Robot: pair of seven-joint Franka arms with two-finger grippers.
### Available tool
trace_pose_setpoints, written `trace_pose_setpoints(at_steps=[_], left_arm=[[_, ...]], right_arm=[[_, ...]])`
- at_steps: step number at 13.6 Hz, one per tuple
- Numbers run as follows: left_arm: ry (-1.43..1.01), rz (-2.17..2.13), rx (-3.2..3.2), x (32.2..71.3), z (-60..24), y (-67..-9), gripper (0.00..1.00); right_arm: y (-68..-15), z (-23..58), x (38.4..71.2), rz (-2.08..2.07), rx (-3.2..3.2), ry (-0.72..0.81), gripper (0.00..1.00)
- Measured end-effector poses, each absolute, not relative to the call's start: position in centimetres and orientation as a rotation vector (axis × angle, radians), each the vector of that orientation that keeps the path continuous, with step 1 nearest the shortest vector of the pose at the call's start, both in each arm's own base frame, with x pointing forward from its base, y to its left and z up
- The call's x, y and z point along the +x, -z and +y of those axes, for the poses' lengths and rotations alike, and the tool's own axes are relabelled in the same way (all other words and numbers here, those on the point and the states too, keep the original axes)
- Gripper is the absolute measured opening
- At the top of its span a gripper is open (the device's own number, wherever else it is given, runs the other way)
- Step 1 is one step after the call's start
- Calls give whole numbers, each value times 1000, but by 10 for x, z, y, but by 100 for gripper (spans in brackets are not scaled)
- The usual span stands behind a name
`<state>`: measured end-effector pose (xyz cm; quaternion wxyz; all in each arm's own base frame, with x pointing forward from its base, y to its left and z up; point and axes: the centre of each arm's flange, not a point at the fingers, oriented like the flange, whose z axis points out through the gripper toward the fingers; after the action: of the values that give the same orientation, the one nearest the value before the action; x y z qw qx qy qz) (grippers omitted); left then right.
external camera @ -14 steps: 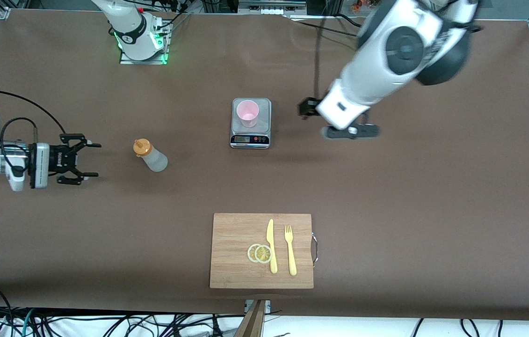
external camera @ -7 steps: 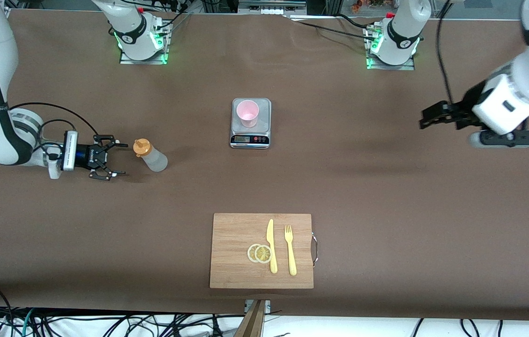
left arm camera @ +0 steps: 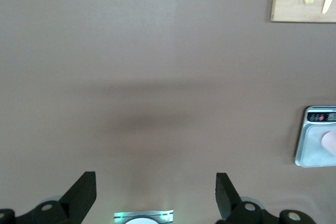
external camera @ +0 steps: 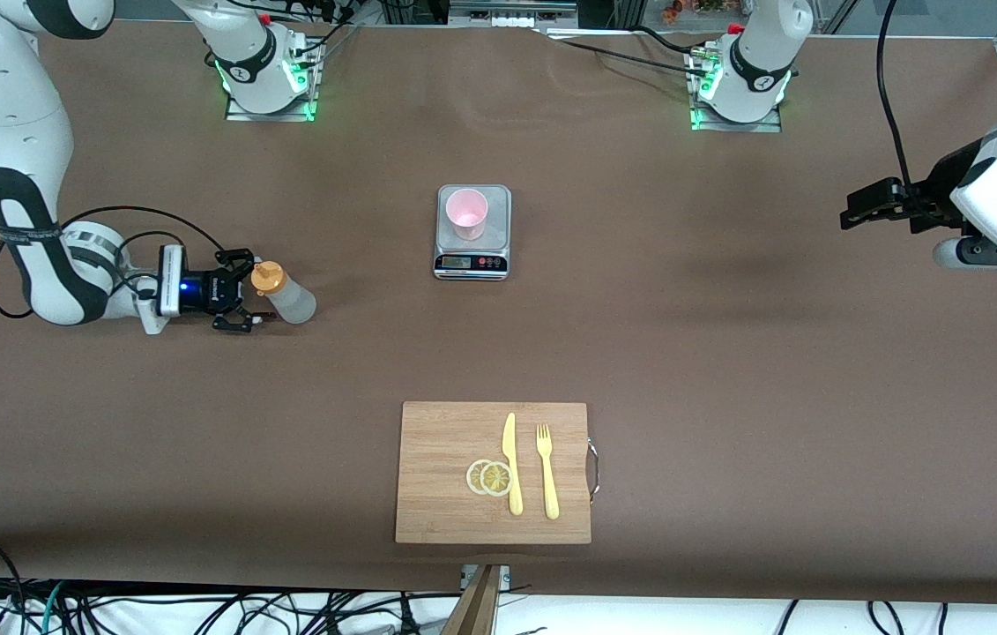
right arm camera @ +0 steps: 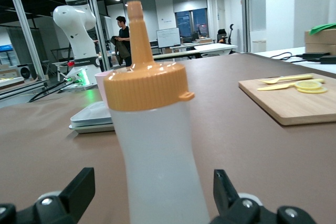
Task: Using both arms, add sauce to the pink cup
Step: 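Grasp the white squeeze bottle with the right gripper and lift, then carry the bottle with the right gripper over the pink cup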
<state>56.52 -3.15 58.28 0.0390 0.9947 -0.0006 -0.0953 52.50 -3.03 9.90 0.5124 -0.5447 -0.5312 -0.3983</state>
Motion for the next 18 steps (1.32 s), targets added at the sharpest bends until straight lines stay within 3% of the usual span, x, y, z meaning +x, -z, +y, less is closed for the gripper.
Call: trace_pose_setpoints(at_steps=[8,11,14,15,18], left_arm=[[328,-66,3079,559,-35,-586,100],[330,-106,3099,559,-29,-585,100],[333,-115,3098,559,-30,-585,100],[335,-115,3098,559,-30,-584,100],[337,-119,3098,560,-31,-583,100]], right_arm=[[-93,6,536,-1231,-1299,908,97],[-103,8,551,-1257,-1311,816,62],[-106,17,558,-1288,-1315,787,38],[-107,20,561,-1285,-1326,773,32],[-122,36,575,-1325,-1398,650,31]])
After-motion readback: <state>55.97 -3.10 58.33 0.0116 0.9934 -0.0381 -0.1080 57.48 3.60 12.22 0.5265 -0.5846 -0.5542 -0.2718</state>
